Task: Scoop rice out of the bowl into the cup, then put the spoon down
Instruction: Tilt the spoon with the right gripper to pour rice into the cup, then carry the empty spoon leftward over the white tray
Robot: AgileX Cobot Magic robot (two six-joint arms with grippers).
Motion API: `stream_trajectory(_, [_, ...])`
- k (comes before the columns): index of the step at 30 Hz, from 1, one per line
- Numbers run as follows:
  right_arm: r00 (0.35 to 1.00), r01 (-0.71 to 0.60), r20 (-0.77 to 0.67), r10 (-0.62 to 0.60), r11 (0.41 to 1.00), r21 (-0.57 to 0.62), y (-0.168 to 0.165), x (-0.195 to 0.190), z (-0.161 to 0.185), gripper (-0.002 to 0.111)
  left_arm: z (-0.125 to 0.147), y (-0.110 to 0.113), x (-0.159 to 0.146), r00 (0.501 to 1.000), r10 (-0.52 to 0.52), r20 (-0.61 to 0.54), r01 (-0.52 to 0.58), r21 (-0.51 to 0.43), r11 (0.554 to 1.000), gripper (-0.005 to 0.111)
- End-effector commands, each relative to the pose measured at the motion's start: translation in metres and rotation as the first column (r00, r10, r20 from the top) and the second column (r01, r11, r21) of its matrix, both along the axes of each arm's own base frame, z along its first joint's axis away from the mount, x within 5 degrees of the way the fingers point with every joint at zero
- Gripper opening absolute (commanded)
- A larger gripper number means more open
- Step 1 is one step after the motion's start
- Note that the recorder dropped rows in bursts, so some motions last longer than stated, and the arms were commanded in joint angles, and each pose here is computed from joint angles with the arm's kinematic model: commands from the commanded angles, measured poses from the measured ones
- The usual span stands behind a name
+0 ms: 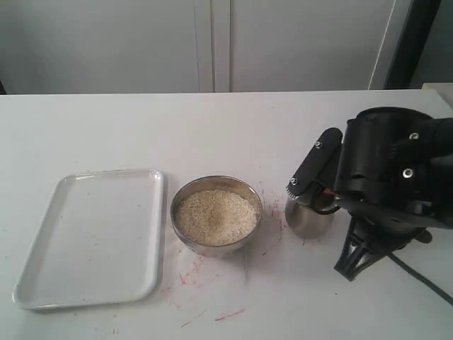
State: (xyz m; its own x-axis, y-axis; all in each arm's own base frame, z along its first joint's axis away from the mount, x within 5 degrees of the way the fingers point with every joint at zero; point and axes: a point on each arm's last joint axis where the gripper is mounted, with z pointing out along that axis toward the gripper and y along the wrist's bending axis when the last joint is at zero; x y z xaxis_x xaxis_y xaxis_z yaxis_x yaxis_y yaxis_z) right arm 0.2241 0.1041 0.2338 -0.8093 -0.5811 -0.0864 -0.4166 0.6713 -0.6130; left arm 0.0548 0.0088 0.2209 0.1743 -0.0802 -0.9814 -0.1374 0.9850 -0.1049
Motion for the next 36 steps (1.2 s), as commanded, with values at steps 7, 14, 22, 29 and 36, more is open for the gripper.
stream_trajectory(7, [1.0,-0.01,0.02,0.012,0.993,-0.114,0.009,0.003,-0.012,0.0,-0.001,0.0,0.0,1.0,-0.004,0.006,0.004,-0.009,1.0,0.014])
stream_trajectory(14, [0.999,0.01,0.042,-0.006,0.996,-0.094,0.01,0.003,-0.011,0.0,-0.001,0.0,0.0,1.0,-0.004,0.006,0.004,-0.009,1.0,0.014])
stream_trajectory(22, [0.998,0.043,0.035,-0.046,0.995,0.087,0.015,-0.004,-0.006,0.0,-0.001,0.0,0.0,1.0,-0.004,0.006,0.004,-0.009,1.0,0.014])
stream_trajectory(29, [0.985,0.164,-0.005,-0.173,0.923,0.347,0.009,-0.013,0.007,0.0,-0.001,0.0,0.0,1.0,-0.004,0.006,0.004,-0.009,1.0,0.014])
stream_trajectory(36, [0.971,0.228,-0.044,-0.236,0.849,0.476,0.007,-0.019,0.015,0.0,-0.001,0.0,0.0,1.0,-0.004,0.006,0.004,-0.009,1.0,0.014])
